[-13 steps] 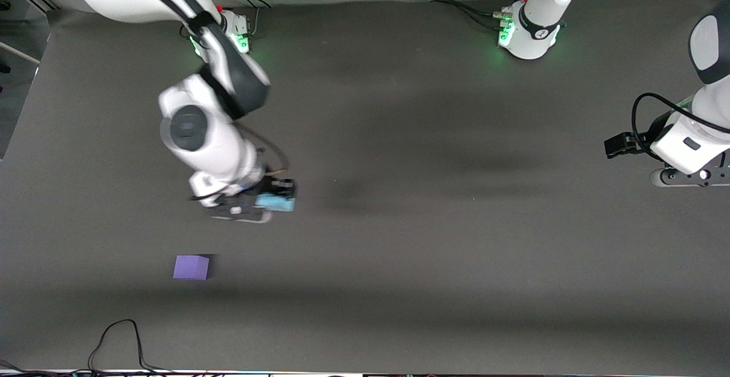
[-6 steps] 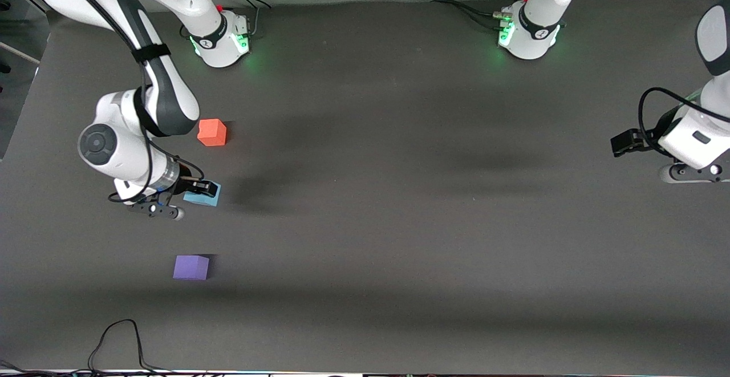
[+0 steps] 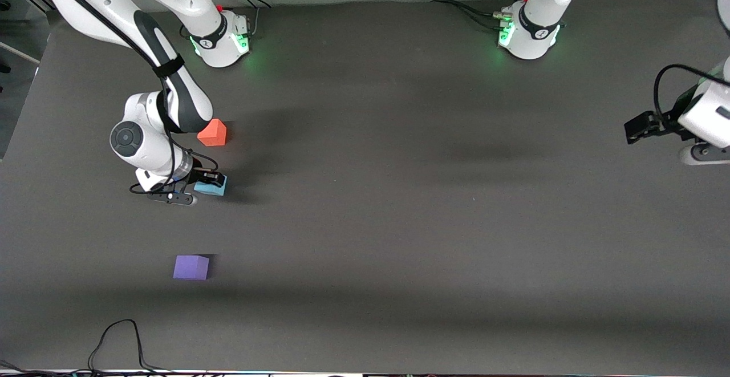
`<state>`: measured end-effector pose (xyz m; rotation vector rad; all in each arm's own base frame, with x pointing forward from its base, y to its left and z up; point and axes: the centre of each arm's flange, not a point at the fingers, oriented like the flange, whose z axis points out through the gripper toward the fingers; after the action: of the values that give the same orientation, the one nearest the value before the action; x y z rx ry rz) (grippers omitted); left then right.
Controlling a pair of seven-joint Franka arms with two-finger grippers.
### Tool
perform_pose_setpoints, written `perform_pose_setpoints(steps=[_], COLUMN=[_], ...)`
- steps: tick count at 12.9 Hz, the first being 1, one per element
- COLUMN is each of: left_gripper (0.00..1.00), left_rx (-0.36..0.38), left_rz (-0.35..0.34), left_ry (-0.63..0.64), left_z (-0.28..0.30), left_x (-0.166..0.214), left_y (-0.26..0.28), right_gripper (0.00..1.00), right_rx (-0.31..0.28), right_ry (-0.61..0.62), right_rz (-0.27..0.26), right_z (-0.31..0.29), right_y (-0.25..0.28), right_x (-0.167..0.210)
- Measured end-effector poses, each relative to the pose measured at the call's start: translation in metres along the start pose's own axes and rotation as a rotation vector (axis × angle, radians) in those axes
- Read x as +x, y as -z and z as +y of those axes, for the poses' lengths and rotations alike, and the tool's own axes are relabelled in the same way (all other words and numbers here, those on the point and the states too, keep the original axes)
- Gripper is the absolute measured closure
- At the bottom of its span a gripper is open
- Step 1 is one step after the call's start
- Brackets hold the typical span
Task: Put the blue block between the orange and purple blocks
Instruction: 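Lower the blue block between orange and purple blocks, open the right gripper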
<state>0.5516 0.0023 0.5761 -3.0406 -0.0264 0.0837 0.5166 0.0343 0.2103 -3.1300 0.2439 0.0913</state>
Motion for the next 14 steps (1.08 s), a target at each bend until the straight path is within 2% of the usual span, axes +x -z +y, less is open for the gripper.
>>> perform_pose_setpoints(steps=[5, 7, 11, 14], left_gripper=[0.00, 0.00, 0.00, 0.00], left_rx=[-0.001, -0.001, -0.002, -0.003], left_rz=[0.006, 0.008, 0.011, 0.009], left_ry=[-0.013, -0.016, -0.008, -0.017], left_z=[0.009, 0.011, 0.006, 0.011], left_x=[-0.001, -0.001, -0.001, -0.001], left_y=[0.004, 0.004, 0.005, 0.005], right_gripper=[0.40, 0.37, 0.01, 0.00], right_rx=[-0.009, -0.009, -0.004, 0.011], right_ry=[0.031, 0.032, 0.029, 0.023], right_rz=[0.001, 0.003, 0.025, 0.056], right_z=[0.015, 0.015, 0.014, 0.012], right_y=[-0.016, -0.017, -0.007, 0.057], right_x=[0.003, 0.003, 0.008, 0.019])
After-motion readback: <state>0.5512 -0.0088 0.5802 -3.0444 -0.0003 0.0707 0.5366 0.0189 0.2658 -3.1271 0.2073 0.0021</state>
